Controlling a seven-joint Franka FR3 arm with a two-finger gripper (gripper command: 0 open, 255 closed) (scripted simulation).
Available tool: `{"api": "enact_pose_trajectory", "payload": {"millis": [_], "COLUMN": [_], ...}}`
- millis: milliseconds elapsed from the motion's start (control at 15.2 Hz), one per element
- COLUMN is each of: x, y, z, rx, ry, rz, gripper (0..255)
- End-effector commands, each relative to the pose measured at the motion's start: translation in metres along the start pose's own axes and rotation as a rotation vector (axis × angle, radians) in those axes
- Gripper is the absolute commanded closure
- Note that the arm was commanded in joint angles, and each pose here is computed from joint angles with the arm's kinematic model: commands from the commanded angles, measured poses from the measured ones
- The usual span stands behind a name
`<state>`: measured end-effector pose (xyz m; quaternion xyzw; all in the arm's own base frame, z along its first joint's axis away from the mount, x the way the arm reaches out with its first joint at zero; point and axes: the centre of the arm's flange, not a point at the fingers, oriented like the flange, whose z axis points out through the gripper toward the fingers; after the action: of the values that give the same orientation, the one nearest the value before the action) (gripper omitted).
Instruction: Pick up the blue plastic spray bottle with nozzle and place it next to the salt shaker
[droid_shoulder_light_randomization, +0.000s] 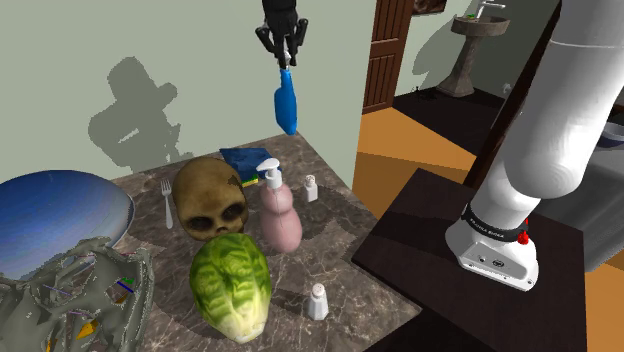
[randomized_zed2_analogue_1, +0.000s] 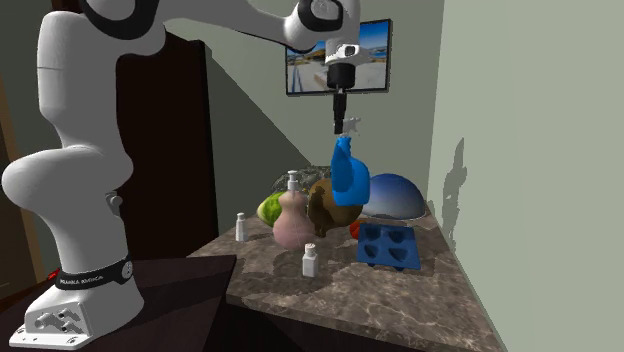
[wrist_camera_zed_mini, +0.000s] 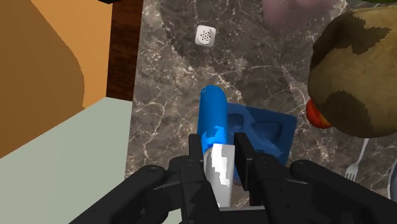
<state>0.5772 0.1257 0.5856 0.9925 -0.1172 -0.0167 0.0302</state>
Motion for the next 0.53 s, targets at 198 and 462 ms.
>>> {"api": "enact_pose_trajectory", "payload": {"millis": [198,462], "x": [-0.06,-0.108], "y": [-0.019,-0.036], "z": [-0.021,-0.038], "rx": [-0.001,-0.001], "ry": [0.0,0.0], "rz": [0.001,0.001], "gripper": [255,255]}}
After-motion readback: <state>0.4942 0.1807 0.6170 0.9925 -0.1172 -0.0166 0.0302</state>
